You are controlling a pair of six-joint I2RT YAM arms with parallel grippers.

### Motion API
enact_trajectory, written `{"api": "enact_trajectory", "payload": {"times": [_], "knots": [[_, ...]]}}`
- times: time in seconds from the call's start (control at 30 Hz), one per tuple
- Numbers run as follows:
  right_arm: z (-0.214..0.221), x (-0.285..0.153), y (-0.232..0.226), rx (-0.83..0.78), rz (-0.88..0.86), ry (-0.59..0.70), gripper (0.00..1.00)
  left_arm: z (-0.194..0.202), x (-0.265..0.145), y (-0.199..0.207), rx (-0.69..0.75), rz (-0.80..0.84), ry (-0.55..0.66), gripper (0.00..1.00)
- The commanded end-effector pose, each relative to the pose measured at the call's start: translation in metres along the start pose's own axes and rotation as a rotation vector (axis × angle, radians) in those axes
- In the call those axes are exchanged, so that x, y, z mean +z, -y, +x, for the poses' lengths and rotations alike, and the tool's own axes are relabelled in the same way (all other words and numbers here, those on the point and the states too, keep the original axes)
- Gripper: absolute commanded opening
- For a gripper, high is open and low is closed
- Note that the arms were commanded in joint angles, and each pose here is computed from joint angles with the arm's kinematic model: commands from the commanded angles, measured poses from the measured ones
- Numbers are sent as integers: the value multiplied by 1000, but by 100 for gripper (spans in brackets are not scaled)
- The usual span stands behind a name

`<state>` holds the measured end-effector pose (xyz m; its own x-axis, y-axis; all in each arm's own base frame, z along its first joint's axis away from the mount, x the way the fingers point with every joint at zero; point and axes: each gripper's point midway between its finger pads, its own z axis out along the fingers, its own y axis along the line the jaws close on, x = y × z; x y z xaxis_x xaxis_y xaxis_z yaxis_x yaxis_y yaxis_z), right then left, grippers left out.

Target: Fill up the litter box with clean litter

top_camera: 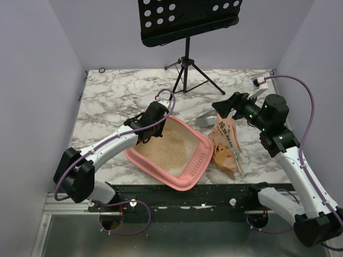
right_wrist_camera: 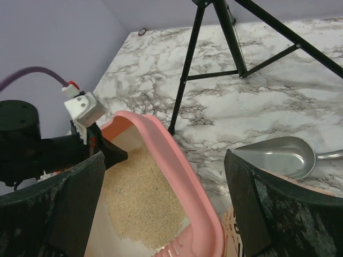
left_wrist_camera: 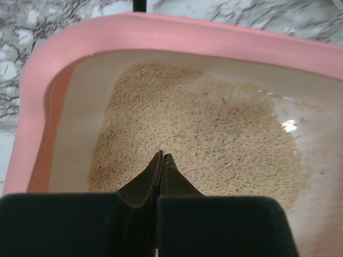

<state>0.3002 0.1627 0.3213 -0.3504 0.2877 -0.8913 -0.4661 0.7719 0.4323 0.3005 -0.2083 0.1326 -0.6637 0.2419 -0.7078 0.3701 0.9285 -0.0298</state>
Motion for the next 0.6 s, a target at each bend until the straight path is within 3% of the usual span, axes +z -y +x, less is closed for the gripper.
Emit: {"api": "enact_trajectory", "payload": {"times": [0.0,0.3,0.57], "knots": [[-3,-3,-16,17,-65,-4,99,17,8,-28,48,-160,-94,0],[9,0,-19,51,-92,-37,98,46,30,-50,120,-274,-207,0],[15,1,-24,77,-133,-45,98,39,37,-89,197,-475,-186,0]]}}
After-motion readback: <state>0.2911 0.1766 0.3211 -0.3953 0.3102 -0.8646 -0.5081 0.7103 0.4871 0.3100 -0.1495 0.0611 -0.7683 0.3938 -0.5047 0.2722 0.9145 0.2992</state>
